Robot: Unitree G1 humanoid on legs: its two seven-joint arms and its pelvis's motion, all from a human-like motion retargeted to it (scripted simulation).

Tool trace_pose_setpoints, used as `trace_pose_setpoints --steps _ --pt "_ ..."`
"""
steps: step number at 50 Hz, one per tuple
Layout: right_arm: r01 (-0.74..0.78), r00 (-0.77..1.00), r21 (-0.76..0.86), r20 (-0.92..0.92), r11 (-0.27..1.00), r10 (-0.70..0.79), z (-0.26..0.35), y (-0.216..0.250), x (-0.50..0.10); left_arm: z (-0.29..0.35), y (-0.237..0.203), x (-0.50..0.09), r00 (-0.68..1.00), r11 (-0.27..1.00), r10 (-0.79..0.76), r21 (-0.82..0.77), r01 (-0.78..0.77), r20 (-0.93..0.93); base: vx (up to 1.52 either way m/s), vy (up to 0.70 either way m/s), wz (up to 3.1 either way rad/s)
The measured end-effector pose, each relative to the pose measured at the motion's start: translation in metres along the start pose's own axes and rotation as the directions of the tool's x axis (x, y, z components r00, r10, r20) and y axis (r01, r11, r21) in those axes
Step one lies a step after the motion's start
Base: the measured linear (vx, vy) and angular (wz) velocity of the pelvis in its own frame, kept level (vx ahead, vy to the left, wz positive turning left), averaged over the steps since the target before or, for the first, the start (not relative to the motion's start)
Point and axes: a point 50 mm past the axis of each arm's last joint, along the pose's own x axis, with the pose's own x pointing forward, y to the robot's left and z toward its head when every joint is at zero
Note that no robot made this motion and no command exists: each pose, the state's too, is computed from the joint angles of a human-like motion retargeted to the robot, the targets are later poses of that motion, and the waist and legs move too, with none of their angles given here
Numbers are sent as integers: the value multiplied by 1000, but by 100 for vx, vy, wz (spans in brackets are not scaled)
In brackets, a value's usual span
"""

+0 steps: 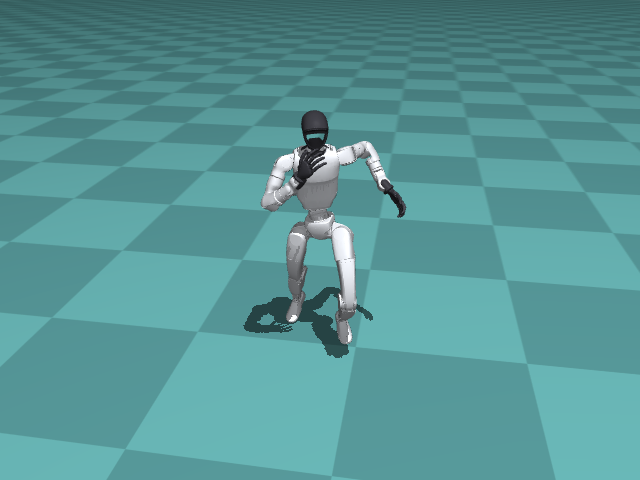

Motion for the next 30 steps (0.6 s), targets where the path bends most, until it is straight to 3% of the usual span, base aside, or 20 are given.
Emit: trace_pose_setpoints --steps 3,5,7,10,12,13,16,20,23,25,30 --pt "-105 992 -14 64 994 106 12 13 1 20 1 0 986 981 -166 108 162 23 165 48 -37" --pt "-106 994 -28 -5 994 105 7 8 -11 37 -2 5 964 944 -260 226 240 60 164 57 11" --pt "-70 985 -75 -161 995 57 -8 -6 -34 51 -6 14 953 922 -270 322 215 135 162 52 14" --pt "-8 881 -161 -468 987 -69 -41 -29 -87 70 -22 43 933 939 -188 336 78 308 149 43 45" --pt "240 718 -177 -630 955 -297 -59 -48 -148 101 -49 74 846 888 -238 461 -11 477 139 34 88" --pt "287 544 -266 -746 920 -385 -70 -52 -193 125 -65 88 803 883 -220 464 -78 554 136 29 88" --pt "174 59 -403 -907 899 -418 -55 -45 -316 222 -138 88 525 873 -318 460 -161 789 134 20 118" --pt "270 -237 -442 -891 855 -386 32 -33 -372 313 -205 -13 -45 916 -401 401 -16 915 137 -11 194" --pt "330 -416 -517 -831 790 -370 98 -22 -388 327 -213 -80 -342 874 -443 484 41 829 139 -48 185" --pt "310 -504 -572 -776 760 -379 130 -15 -393 341 -202 -119 -471 781 -400 562 274 786 136 -66 157" --pt "54 -594 -574 -676 817 -436 166 -36 -397 351 -174 -153 -617 784 -207 505 360 760 132 -83 145"
